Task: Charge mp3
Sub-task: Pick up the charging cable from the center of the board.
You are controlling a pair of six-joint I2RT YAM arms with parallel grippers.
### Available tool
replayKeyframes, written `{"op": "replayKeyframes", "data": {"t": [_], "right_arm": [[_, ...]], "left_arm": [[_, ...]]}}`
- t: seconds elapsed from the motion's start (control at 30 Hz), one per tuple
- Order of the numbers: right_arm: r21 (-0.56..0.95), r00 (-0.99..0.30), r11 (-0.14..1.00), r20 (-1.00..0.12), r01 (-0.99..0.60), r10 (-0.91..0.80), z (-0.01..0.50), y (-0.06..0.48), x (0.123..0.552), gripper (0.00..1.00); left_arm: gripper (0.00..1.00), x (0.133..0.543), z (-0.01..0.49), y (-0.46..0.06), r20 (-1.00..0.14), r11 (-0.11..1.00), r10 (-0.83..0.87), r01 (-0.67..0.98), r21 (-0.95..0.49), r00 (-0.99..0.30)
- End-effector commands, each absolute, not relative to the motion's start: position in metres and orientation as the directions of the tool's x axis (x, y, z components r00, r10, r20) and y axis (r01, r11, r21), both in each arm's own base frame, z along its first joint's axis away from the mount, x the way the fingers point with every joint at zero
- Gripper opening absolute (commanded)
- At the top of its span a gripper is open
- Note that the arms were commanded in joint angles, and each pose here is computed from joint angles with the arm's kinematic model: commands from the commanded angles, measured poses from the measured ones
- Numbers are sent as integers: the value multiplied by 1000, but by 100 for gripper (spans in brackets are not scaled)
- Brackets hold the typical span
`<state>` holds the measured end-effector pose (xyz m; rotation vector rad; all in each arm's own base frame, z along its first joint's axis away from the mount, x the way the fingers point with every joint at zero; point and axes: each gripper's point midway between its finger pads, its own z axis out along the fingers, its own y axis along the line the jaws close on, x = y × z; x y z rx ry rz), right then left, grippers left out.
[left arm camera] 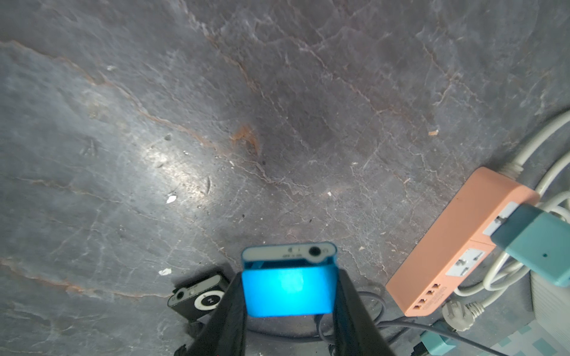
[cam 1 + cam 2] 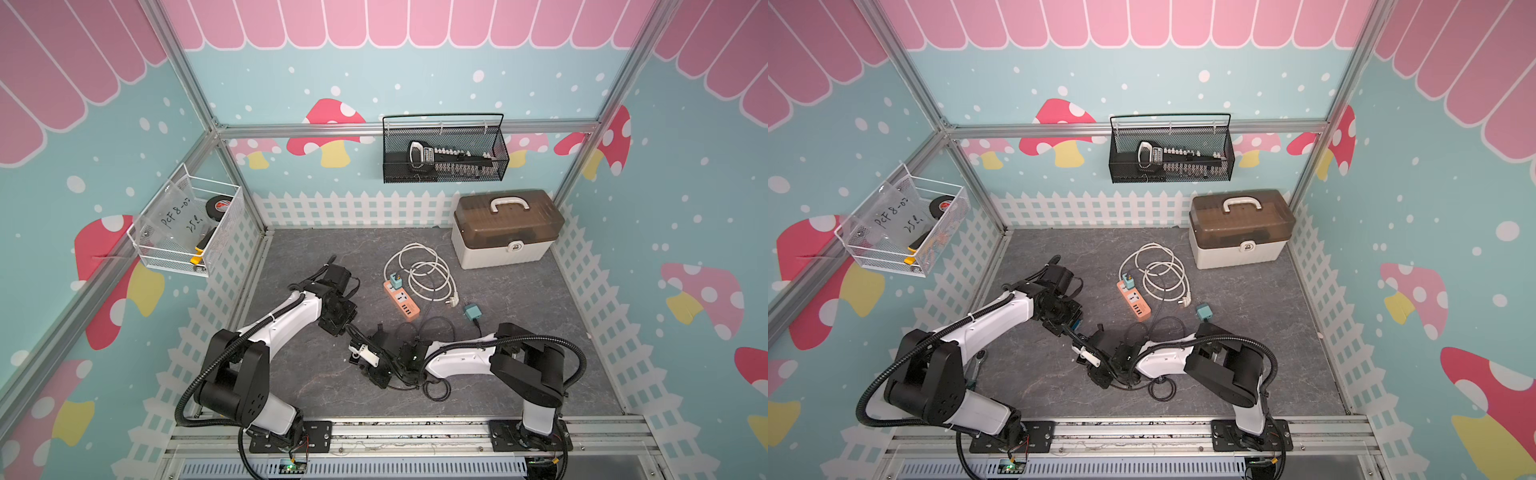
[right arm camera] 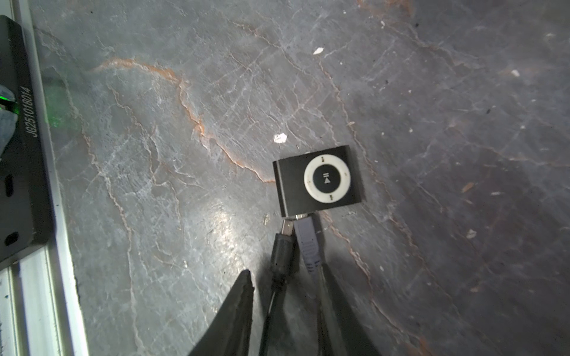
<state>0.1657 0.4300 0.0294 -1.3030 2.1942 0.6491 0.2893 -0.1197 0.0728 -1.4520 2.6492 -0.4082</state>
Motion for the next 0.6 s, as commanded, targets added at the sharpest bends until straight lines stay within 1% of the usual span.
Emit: {"op": "replayKeyframes", "data": {"t": [0.0, 0.23, 0.37, 0.57], "right_arm": [[116, -393, 419, -629, -900, -670, 31, 428, 163, 32], [133, -365, 375, -657, -917, -660, 44, 429, 156, 32], [154, -344, 332, -677, -931, -651, 52, 431, 149, 33], [192, -361, 314, -642, -930, -677, 42, 435, 140, 32]], "left_arm": [[0, 286, 75, -115, 43, 517, -835, -810, -278, -548], [0, 286, 75, -112, 45, 510, -839, -813, -282, -542], [0, 285, 74, -112, 48, 508, -839, -813, -285, -541], [0, 286, 72, -112, 54, 503, -841, -815, -287, -538]]}}
